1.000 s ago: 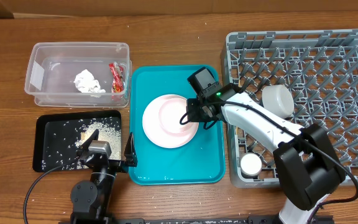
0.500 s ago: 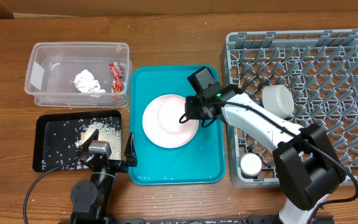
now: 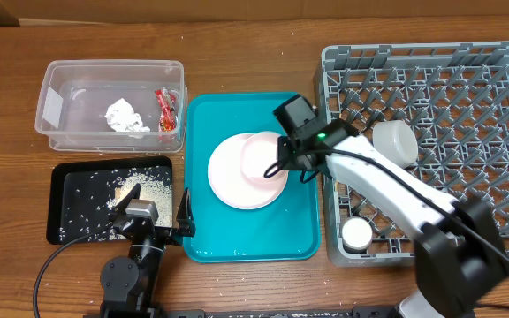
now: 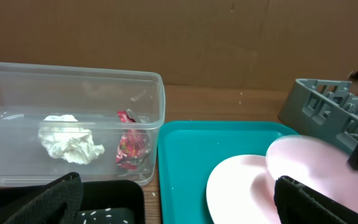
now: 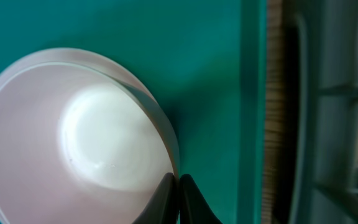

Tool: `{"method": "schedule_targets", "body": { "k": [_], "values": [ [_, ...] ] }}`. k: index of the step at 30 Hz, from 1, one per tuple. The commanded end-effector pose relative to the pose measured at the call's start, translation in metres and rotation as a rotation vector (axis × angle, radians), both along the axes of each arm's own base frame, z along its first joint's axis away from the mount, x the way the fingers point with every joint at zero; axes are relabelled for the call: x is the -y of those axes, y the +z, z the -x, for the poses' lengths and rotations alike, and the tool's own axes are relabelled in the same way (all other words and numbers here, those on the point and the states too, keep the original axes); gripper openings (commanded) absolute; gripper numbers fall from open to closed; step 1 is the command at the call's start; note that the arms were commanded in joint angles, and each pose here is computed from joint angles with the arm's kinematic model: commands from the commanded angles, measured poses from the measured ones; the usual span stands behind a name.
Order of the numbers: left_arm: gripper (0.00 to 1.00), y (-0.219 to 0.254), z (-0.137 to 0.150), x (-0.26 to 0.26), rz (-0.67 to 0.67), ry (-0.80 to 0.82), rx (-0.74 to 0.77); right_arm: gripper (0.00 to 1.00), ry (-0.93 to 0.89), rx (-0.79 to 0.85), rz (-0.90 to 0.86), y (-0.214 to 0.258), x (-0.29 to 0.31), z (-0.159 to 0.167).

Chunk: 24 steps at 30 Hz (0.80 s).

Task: Sort waste into correct bins and load items into the dishwasher
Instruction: 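Lift the plate and stand it upright in the dish rack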

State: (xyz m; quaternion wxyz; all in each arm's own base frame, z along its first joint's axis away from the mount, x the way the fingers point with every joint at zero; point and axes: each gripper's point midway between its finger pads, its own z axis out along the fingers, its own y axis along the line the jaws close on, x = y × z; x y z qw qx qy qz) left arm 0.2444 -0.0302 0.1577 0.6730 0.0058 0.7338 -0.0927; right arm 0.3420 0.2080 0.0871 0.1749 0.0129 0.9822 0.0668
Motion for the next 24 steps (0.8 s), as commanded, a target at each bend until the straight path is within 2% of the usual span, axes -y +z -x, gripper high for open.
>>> {"method": "schedule_targets", "body": {
  "k": [1, 5, 8, 13, 17, 21, 24],
  "values": [
    [1.00, 0.000, 0.000, 0.002, -0.003, -0.012, 0.007, 0.04, -0.064, 0.174, 0.032, 0.055, 0.018, -0.017],
    [1.00, 0.000, 0.000, 0.002, -0.003, -0.012, 0.008, 0.04, -0.108, 0.229, 0.114, 0.070, 0.040, -0.017],
    [1.00, 0.000, 0.000, 0.002, -0.003, -0.012, 0.007, 0.04, -0.236, 0.317, 0.298, 0.088, 0.083, -0.018],
    [1.00, 0.000, 0.000, 0.002, -0.003, -0.012, 0.007, 0.04, -0.531, 0.543, 0.554, 0.148, 0.159, -0.009],
    [1.00, 0.000, 0.000, 0.002, -0.003, -0.012, 0.007, 0.04, -0.651, 0.694, 0.633, 0.196, 0.189, 0.001],
    [1.00, 0.000, 0.000, 0.002, -0.003, -0.012, 0.008, 0.04, -0.755, 0.736, 0.694, 0.217, 0.222, 0.011],
    [1.00, 0.000, 0.000, 0.002, -0.003, -0.012, 0.008, 0.04, -0.833, 0.691, 0.761, 0.215, 0.256, 0.016]
  ]
}}
